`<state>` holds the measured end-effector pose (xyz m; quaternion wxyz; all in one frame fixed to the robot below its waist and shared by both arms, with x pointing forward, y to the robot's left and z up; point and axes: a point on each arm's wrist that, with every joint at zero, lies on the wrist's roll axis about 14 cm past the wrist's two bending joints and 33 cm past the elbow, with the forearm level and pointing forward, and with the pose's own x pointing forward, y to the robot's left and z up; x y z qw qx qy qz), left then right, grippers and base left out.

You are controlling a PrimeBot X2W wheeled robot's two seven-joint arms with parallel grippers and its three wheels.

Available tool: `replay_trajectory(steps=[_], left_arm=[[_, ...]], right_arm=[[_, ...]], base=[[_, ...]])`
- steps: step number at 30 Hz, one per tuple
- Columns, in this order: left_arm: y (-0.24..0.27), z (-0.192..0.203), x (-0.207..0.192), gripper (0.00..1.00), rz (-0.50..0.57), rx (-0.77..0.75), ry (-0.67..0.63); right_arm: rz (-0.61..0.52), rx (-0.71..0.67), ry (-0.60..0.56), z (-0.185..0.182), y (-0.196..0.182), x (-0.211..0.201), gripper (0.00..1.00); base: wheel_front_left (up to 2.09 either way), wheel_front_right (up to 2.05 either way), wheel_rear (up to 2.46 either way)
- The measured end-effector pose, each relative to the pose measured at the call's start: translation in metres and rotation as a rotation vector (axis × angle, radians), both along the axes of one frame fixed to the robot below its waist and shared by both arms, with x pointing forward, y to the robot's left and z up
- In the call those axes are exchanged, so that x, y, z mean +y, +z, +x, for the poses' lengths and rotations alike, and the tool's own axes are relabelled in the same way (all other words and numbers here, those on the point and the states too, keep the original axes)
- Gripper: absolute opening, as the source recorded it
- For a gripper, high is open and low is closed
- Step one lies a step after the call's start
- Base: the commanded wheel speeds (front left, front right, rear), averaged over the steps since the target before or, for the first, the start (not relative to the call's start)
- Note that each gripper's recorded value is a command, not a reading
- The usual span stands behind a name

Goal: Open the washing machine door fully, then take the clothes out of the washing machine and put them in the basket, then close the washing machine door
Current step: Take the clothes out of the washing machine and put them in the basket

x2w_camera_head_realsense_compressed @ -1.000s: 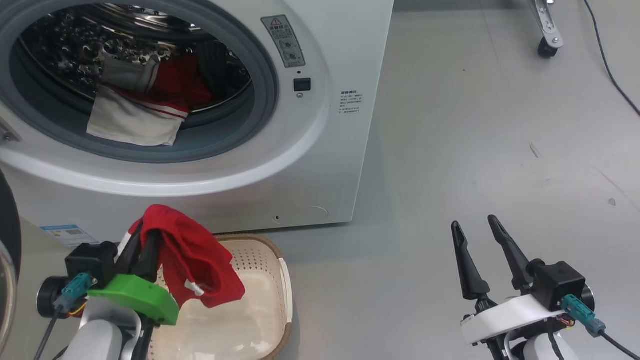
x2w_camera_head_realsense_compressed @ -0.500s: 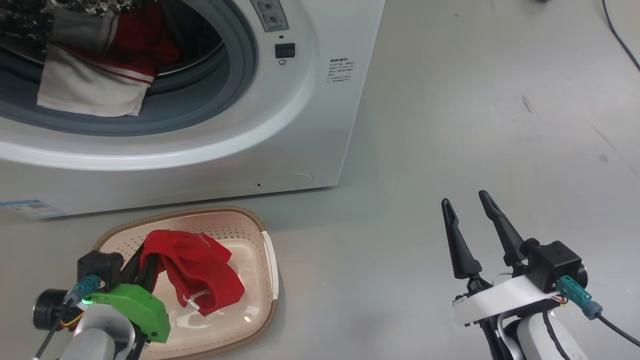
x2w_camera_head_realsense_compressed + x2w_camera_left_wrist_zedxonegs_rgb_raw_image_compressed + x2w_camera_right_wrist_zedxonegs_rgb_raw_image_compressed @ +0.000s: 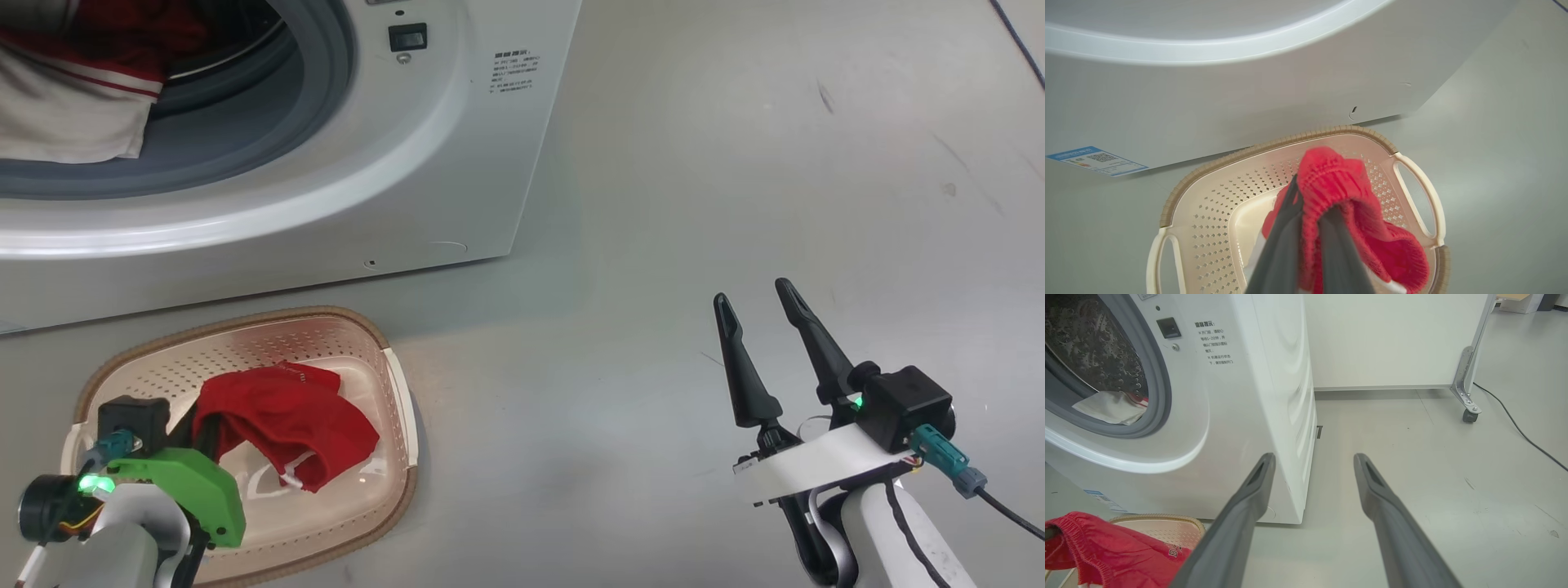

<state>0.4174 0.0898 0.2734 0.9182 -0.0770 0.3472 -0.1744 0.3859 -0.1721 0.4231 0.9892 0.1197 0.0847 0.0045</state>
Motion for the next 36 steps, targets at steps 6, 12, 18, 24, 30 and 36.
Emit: replay_trajectory(steps=[6, 12, 18, 24, 30, 36], left_arm=[[-0.022, -0.008, 0.001, 0.00, 0.024, 0.071, 0.003], [-0.032, -0.014, 0.004, 0.00, 0.031, 0.111, 0.027], [-0.031, -0.009, 0.004, 1.00, 0.022, 0.097, 0.053], [-0.030, -0.015, 0.003, 1.00, 0.024, 0.106, 0.063], [-0.028, -0.019, 0.007, 1.00, 0.035, 0.107, 0.070], [-0.019, -0.018, 0.011, 1.00, 0.038, 0.071, 0.081]], right_arm=[[-0.010, 0.018, -0.019, 0.001, -0.006, -0.007, 1.00], [-0.013, 0.022, -0.019, 0.002, -0.008, -0.007, 1.00], [-0.019, 0.021, -0.018, 0.003, -0.007, -0.007, 1.00], [-0.018, 0.011, -0.013, 0.002, -0.004, -0.006, 1.00], [-0.019, 0.002, -0.005, 0.002, -0.001, -0.004, 1.00], [-0.017, -0.013, 0.001, 0.000, 0.005, -0.002, 1.00]], base=[[0.00, 0.00, 0.00], [0.00, 0.00, 0.00], [0.00, 0.00, 0.00], [0.00, 0.00, 0.00], [0.00, 0.00, 0.00], [0.00, 0.00, 0.00]])
